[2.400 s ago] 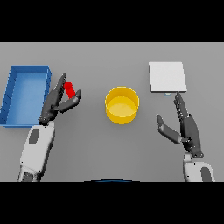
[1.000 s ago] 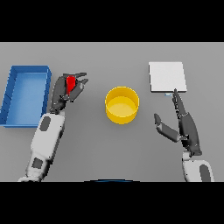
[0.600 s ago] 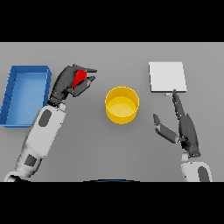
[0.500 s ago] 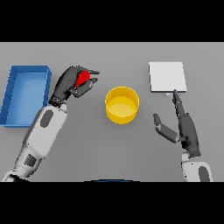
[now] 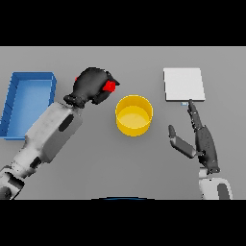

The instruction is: Pick up the red beaker and tilt it to pour out 1 green nut into yellow bowl. Pick up the yellow bowl and place it on the metallic measuring scale.

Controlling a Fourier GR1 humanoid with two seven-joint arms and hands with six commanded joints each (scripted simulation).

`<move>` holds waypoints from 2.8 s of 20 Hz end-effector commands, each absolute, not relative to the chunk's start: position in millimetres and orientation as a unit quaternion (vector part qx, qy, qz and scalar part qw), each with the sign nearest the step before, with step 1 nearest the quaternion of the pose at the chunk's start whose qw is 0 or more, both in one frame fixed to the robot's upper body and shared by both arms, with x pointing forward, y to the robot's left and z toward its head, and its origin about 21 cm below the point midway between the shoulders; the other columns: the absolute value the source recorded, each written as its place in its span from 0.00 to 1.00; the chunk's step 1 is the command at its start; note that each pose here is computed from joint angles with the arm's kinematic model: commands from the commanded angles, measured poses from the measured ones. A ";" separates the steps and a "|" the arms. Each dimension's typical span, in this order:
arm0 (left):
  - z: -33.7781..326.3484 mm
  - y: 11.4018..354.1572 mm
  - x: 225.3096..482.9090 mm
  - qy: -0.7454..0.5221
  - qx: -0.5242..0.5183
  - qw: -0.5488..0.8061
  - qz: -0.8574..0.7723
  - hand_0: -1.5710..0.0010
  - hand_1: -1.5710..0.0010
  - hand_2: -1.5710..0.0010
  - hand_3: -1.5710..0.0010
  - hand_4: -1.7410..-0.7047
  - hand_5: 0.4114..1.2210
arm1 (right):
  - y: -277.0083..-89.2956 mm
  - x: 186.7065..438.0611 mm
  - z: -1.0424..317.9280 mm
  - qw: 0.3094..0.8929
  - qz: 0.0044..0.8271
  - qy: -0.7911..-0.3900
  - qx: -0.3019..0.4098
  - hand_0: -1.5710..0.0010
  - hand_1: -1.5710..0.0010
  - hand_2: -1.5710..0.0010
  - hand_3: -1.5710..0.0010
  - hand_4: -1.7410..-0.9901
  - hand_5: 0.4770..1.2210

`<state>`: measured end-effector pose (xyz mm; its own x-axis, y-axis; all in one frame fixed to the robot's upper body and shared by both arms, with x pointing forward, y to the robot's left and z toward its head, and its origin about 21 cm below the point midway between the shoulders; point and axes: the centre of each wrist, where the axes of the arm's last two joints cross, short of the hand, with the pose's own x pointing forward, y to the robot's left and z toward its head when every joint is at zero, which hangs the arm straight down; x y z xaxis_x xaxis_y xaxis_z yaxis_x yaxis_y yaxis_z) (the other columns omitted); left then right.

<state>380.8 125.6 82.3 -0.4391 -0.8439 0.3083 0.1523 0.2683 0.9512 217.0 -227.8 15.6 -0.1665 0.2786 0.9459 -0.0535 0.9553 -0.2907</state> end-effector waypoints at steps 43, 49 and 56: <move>196.3 3.0 423.0 -0.228 0.505 -0.137 -0.821 0.00 0.00 0.00 0.00 0.02 1.00 | -223.5 217.1 13.9 0.627 0.112 -0.766 -0.087 1.00 1.00 1.00 1.00 0.78 0.24; 299.8 50.2 460.7 -0.338 0.587 0.060 -0.733 0.00 0.00 0.00 0.10 0.01 1.00 | -219.9 219.2 11.1 0.626 0.115 -0.767 -0.082 1.00 1.00 1.00 1.00 0.78 0.24; 340.2 185.1 486.0 -0.539 0.513 0.436 -0.506 0.00 0.00 0.00 0.09 0.00 1.00 | -217.5 229.0 9.5 0.622 0.115 -0.770 -0.081 1.00 1.00 1.00 1.00 0.84 0.20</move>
<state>486.1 186.5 340.0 -0.0896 -0.9948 -0.0484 -0.1086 -0.0386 0.9933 228.9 -217.4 9.5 -0.2128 0.2677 0.9397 -0.0175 0.9605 -0.2776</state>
